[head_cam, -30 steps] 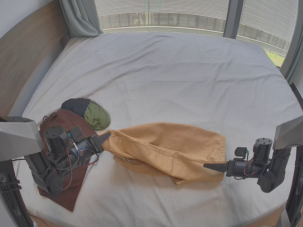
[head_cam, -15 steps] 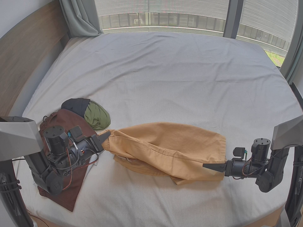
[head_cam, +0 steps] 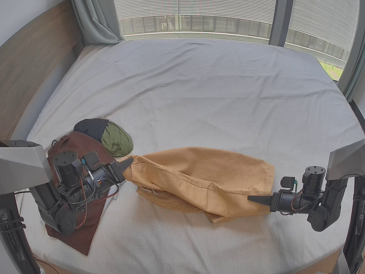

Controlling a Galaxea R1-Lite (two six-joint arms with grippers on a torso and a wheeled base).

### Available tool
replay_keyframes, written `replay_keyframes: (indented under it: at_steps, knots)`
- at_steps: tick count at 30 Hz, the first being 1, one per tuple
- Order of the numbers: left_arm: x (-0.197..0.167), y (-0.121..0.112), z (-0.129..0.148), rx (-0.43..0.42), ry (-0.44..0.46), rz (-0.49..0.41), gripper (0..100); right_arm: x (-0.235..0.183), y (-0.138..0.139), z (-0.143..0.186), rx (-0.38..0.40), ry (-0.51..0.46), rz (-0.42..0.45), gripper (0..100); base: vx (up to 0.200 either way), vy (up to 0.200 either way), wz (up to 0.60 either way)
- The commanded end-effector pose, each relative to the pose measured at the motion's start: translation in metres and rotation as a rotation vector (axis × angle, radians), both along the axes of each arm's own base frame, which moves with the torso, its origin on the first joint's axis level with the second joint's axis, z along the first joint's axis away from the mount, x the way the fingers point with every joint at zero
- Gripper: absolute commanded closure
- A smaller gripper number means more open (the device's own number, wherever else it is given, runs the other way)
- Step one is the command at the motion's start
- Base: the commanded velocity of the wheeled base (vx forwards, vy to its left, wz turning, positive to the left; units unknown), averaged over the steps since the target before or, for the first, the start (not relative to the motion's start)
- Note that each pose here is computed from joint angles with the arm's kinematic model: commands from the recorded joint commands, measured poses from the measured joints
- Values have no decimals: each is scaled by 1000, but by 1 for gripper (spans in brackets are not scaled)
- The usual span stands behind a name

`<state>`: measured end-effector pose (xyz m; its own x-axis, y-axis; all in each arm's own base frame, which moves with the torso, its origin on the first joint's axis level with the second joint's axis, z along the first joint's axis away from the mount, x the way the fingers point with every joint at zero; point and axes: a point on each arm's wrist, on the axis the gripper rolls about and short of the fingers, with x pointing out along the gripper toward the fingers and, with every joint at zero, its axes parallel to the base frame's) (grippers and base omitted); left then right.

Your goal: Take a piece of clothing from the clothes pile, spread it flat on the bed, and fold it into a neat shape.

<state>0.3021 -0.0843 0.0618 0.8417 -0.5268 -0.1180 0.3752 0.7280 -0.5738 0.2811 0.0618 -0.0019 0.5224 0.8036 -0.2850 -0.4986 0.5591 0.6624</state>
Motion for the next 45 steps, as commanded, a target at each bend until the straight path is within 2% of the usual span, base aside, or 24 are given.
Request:
replay_keyframes:
  at_steps: [1,22,33,37,45]
  knots:
    - [1,0,2,-3,-8,2,100,1,1,5,4,-17,1,100,0,0,0]
    - [0,1,29,-25,-103,0,100,3,5,60,75,-172,-1,100,0,0,0]
    - [-1,9,45,-39,-159,22,100,-6,4,89,93,-271,1,100,0,0,0]
    - [-3,10,50,-43,-174,-3,100,-10,4,102,110,-300,1,100,0,0,0]
    - [-4,19,58,-49,-200,17,100,-14,3,115,136,-324,-2,100,0,0,0]
